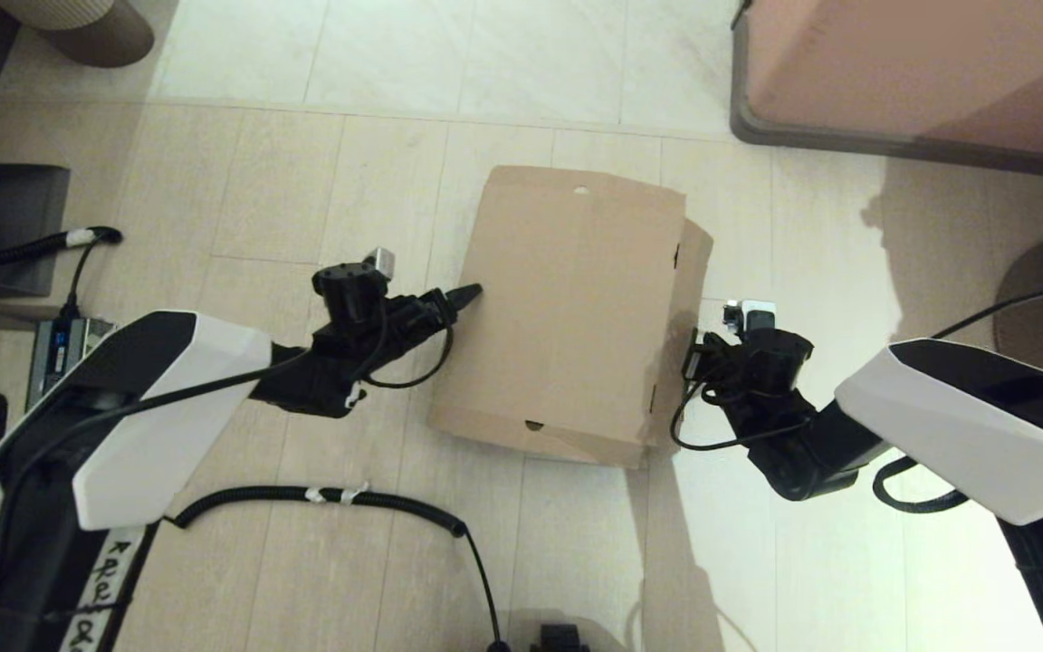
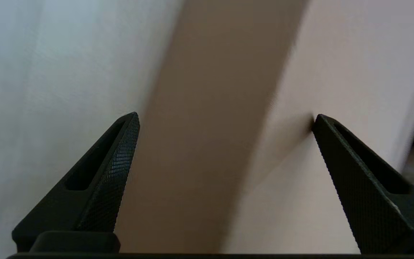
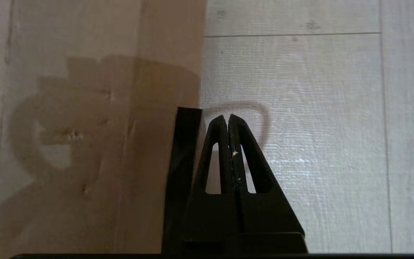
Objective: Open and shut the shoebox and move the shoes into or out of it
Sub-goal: Open the shoe box
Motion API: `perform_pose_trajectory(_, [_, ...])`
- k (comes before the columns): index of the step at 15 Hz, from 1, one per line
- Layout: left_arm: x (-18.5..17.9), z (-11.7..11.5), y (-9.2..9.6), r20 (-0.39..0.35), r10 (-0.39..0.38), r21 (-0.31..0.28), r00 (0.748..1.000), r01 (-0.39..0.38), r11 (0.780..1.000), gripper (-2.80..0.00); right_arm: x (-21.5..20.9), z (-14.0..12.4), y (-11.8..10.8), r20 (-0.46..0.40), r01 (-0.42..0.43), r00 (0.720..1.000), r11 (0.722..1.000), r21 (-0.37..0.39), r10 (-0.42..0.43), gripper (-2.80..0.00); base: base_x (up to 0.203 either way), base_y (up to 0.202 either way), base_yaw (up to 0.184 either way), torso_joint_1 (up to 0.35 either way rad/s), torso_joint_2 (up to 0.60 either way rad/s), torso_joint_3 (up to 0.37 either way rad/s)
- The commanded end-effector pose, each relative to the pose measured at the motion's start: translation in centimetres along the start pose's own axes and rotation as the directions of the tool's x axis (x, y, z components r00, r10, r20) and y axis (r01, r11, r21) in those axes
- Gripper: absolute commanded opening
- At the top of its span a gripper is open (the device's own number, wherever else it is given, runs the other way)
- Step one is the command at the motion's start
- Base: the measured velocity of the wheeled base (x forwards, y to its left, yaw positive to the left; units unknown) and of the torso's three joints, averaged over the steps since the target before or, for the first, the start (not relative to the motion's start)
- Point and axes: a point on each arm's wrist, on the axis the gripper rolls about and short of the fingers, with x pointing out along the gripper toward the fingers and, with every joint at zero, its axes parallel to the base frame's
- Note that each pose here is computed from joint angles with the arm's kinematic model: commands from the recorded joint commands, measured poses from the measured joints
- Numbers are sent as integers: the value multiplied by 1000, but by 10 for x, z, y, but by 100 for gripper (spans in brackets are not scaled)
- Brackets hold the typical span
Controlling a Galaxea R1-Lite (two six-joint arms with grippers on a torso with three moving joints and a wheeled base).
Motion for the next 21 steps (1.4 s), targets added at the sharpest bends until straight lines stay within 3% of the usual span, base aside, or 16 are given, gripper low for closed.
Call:
perform_pose_trajectory(1, [6,-19,-16,-35,-19,-63,999,17,998,0,7,-11,1,1,2,1000,1000,-12,-2,-280,0,0,0,0,0,0])
perform_pose_trajectory(6, [-3,-35,-44,-79,-9,-79,997,2,997,0,17,-15,11,0,-22,1000,999,-30,22,-280,0,0,0,0,0,0])
perform_pose_trajectory(12, [-22,-33,-61,-94,-11,-73,996,4,997,0,10,-5,11,7,-18,1000,1000,-25,18,-280,0,0,0,0,0,0])
perform_pose_trajectory(16, [-47,13,-73,0,0,-56,1000,0,998,0,-14,36,-16,17,28,999,999,-26,-28,-280,0,0,0,0,0,0])
perform_pose_trajectory(19, [-75,26,-76,1,31,-60,1000,-31,998,0,-43,65,-39,12,64,998,998,-25,-64,-280,0,0,0,0,0,0])
perform_pose_trajectory(21, [-97,40,-81,29,61,-58,998,-59,997,0,-65,69,-52,-30,83,996,996,-29,-84,-280,0,0,0,0,0,0])
